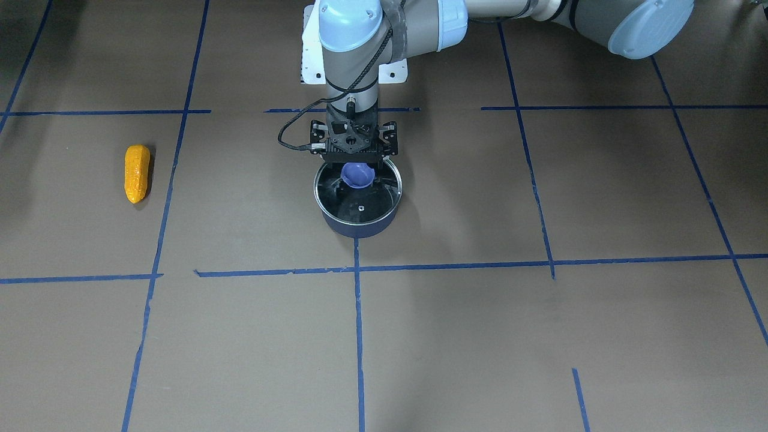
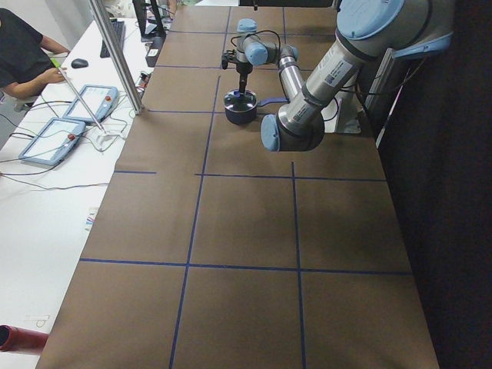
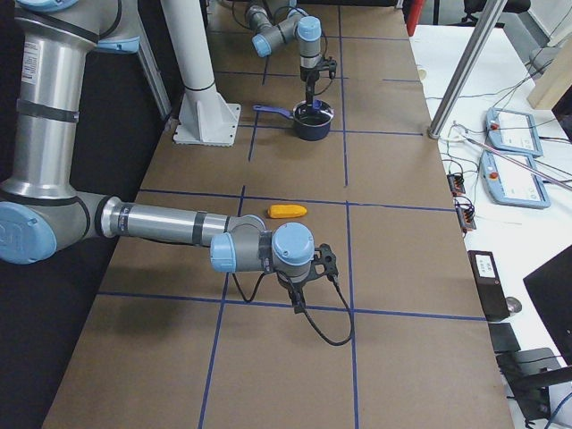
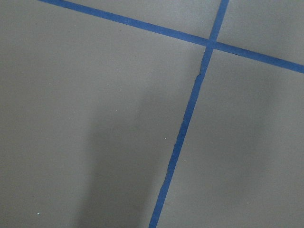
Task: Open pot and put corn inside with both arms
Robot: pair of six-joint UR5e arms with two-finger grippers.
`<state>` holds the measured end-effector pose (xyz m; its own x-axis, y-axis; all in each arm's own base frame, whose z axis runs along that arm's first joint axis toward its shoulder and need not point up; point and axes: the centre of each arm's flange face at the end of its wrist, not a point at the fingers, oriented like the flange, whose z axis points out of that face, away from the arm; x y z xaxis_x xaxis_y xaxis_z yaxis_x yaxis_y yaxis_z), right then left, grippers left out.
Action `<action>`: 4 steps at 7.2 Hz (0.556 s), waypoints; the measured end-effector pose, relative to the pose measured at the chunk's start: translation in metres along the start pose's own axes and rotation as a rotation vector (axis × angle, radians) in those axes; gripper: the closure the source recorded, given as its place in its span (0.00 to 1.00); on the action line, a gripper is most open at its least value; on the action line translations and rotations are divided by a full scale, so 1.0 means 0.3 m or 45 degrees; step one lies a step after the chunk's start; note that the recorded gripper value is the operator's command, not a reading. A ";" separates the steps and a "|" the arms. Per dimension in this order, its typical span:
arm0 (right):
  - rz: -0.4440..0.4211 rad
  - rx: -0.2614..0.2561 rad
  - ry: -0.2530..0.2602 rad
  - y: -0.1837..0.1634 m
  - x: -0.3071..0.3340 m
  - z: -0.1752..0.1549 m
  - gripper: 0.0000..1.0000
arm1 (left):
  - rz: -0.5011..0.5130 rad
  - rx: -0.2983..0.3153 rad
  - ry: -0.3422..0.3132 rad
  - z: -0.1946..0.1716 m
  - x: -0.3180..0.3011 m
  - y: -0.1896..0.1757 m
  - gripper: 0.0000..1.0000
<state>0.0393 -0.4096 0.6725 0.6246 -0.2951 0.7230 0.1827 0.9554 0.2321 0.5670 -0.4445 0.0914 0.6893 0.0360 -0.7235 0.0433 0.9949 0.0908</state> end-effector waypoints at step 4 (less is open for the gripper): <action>0.002 -0.006 -0.002 0.003 0.004 0.008 0.00 | 0.003 0.005 0.006 0.026 0.000 -0.011 0.01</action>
<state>0.0383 -0.4092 0.6751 0.6235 -0.2934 0.7247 0.1853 0.9559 0.2276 0.5725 -0.4484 0.0966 0.6859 0.0386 -0.7267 0.0449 0.9944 0.0952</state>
